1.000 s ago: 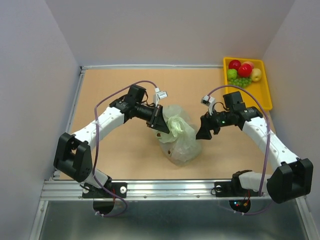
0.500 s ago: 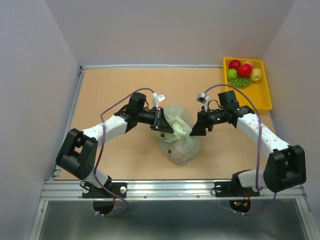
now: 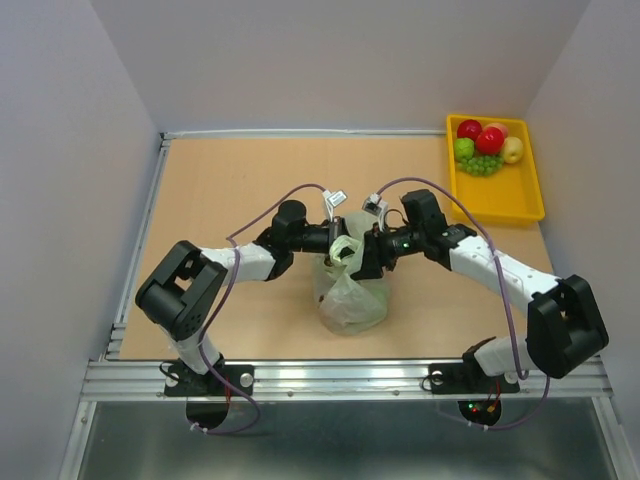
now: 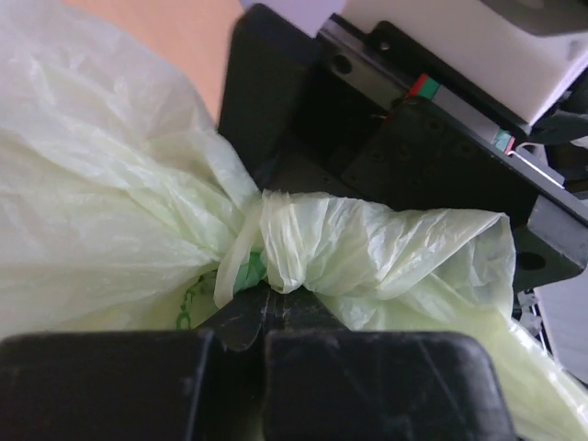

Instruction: Place the fake fruits into the plastic bag and tie a complex knot

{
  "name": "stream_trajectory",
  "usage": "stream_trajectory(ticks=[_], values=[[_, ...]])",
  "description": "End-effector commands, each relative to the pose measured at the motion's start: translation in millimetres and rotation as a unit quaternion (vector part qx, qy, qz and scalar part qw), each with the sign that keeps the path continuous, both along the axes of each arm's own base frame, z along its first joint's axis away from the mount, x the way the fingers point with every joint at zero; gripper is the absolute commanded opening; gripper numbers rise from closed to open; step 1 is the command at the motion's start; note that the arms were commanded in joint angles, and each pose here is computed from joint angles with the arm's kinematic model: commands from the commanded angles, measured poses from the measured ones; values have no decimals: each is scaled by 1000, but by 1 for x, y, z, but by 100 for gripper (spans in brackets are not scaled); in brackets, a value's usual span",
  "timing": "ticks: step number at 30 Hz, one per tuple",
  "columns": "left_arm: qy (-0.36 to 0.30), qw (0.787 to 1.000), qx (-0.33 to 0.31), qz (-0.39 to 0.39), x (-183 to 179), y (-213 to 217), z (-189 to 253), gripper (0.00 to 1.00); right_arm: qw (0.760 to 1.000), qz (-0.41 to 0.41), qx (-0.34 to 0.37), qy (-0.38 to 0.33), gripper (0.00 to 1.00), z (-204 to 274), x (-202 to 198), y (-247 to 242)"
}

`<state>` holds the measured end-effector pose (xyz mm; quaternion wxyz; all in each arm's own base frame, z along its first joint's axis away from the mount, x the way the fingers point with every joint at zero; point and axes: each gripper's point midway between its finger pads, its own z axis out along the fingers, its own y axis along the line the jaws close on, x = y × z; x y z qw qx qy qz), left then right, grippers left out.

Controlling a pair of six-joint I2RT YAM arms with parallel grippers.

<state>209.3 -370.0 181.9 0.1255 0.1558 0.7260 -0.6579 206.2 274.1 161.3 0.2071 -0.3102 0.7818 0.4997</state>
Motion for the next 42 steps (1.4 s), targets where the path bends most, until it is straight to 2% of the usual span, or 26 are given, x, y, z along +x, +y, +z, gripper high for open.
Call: stream_trajectory(ticks=[1,4,8,13,18,21,23,24,33,37,40,41,42], values=[[-43,993,-91,-57,-24,-3,46,0,996,-46,54,-63,66,28,40,29],[-47,991,-92,-79,-34,2,47,0,993,-75,58,-69,73,39,65,40],[-43,992,-91,-72,-39,8,42,0,990,-102,64,-79,83,57,84,50],[-58,990,-118,-43,-17,6,57,0,989,-129,59,-45,90,54,68,53],[-66,983,-161,-54,-15,4,70,0,987,-137,63,-53,94,54,62,49],[-57,983,-160,-66,-21,7,68,0,986,-117,69,-95,96,68,64,44],[-49,987,-145,-51,-20,10,62,0,983,-85,68,-148,99,81,57,40],[-57,987,-141,-44,-17,11,59,0,985,-81,52,-146,100,77,52,35],[-53,991,-116,-31,-11,12,47,0,981,-93,-30,-165,100,64,17,-14],[-54,992,-113,-31,-10,12,45,0,979,-111,-44,-166,100,67,19,-30],[-55,992,-109,-31,-10,12,44,0,977,-123,-36,-168,94,74,21,-42],[-52,992,-107,-31,-10,12,42,0,977,-125,-34,-170,87,76,22,-43],[-54,992,-107,-33,-11,12,42,0,976,-127,-33,-171,84,78,23,-45]])
